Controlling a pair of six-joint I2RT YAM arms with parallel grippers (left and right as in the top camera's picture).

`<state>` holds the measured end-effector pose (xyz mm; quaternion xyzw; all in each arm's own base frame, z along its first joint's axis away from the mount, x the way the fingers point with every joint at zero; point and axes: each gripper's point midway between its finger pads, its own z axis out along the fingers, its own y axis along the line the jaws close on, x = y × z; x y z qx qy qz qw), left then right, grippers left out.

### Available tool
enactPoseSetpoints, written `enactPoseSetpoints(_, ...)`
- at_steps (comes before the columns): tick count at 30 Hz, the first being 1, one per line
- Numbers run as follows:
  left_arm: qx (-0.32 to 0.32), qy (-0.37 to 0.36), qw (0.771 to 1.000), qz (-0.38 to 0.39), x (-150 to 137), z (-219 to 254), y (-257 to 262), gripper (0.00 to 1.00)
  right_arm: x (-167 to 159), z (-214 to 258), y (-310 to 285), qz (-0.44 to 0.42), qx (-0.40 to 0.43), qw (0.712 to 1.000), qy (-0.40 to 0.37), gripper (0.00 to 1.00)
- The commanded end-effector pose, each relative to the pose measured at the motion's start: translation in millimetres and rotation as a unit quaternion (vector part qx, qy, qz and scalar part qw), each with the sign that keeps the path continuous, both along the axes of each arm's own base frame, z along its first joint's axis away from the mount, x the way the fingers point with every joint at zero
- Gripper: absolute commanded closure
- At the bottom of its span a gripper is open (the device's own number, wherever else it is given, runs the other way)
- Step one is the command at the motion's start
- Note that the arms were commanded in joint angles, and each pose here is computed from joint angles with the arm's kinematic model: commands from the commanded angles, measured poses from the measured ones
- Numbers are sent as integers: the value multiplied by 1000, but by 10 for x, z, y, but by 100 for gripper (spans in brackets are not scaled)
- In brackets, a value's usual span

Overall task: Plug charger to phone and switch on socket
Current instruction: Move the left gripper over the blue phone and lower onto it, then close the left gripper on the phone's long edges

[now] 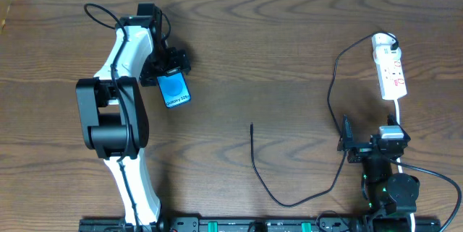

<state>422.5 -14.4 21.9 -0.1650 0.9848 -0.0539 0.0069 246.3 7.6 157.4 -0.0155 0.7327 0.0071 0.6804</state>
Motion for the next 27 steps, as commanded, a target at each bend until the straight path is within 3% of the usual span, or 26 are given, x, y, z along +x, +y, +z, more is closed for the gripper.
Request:
enactPoseSetpoints(1,-3,10,1000,2,-25,-90,-3,1,-2,-7,-8,-3,3,1000,0,1)
enactPoseSetpoints(17,-3,7,1000,9,-24,-189,-2,2,-2,-7,-8,-3,3,1000,0,1)
enactPoseSetpoints(21,38,12,999,35,-42,-200,140,2,-2,-8,-8,-3,3,1000,0,1)
enactPoseSetpoints(27,41,13,998,38,-47,-202,146,2,-2,-7,-8,-3,3,1000,0,1)
